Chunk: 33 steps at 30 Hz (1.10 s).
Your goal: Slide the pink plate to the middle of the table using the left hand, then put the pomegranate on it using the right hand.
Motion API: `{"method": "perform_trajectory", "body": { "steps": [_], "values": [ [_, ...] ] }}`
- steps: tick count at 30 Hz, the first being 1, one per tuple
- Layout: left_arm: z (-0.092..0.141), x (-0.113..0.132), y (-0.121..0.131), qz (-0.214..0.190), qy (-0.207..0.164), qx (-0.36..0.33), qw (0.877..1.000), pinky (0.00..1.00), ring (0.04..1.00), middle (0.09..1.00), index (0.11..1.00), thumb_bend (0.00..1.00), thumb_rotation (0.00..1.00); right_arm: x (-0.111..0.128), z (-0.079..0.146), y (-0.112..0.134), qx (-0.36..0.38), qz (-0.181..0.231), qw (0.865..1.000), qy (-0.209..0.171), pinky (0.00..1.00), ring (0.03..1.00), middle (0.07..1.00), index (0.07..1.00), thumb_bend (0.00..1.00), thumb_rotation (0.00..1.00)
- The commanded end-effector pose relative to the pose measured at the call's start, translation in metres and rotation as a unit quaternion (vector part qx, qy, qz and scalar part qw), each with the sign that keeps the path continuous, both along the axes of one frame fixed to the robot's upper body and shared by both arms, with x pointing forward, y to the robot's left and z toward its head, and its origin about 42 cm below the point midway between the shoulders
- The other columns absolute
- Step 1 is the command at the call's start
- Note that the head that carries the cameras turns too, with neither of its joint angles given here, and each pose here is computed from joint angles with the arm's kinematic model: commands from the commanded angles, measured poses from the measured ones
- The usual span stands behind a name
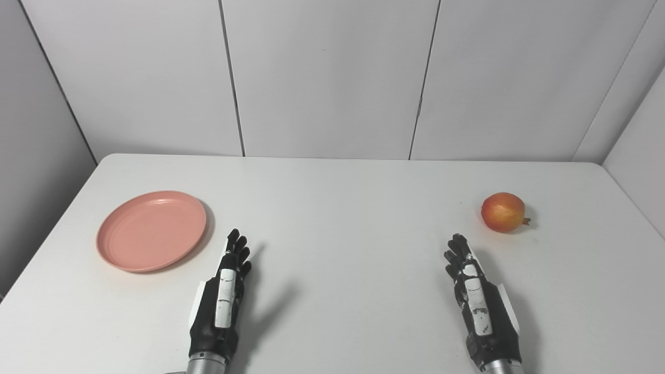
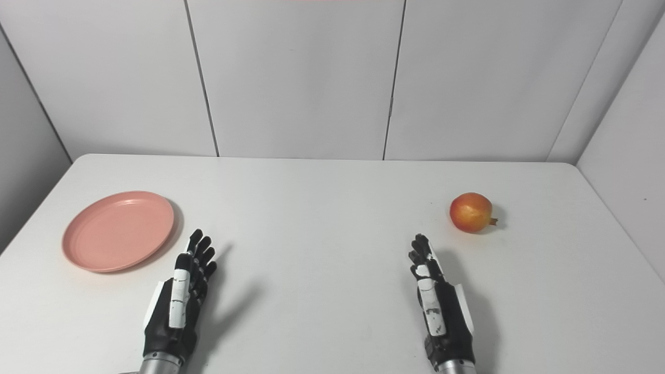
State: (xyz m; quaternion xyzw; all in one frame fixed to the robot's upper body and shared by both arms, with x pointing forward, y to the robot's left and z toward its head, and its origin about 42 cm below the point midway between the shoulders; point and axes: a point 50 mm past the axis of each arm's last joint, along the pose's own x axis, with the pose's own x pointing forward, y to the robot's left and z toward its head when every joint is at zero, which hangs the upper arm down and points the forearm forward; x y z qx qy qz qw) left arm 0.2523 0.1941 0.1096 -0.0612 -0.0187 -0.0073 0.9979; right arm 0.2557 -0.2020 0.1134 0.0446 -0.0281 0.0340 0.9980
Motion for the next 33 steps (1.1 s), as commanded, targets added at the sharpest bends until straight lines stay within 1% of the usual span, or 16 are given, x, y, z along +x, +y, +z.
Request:
{"method": "perform_trajectory", "body": {
  "steps": [1, 15, 22, 33],
  "values": [
    [-0.0016, -0.0061, 0.0116, 0.003, -0.011, 0.017, 1.000, 1.00, 1.000, 1.000, 1.000, 0.73, 1.00, -0.0045, 0.0013, 0.0007, 0.004, 0.001, 1.000, -0.014, 1.00, 0.966, 0.964, 0.955, 0.86, 0.95],
    [-0.0041, -0.0058, 0.0109, 0.011, -0.006, 0.017, 1.000, 1.00, 1.000, 1.000, 1.000, 0.74, 1.00, -0.0045, 0.0019, -0.0018, 0.000, -0.004, 1.000, -0.026, 1.00, 0.981, 0.985, 0.967, 0.85, 0.94],
    [-0.0015, -0.0056, 0.0101, 0.003, -0.005, 0.022, 1.000, 1.00, 1.000, 1.000, 1.000, 0.75, 1.00, -0.0047, 0.0015, -0.0009, 0.001, -0.004, 1.000, -0.022, 1.00, 0.976, 0.979, 0.963, 0.86, 0.94],
    [-0.0020, -0.0039, 0.0104, 0.001, -0.005, 0.022, 1.000, 1.00, 1.000, 1.000, 1.000, 0.74, 1.00, -0.0036, 0.0004, -0.0004, 0.003, -0.003, 1.000, -0.020, 1.00, 0.975, 0.976, 0.961, 0.86, 0.93]
  ]
}}
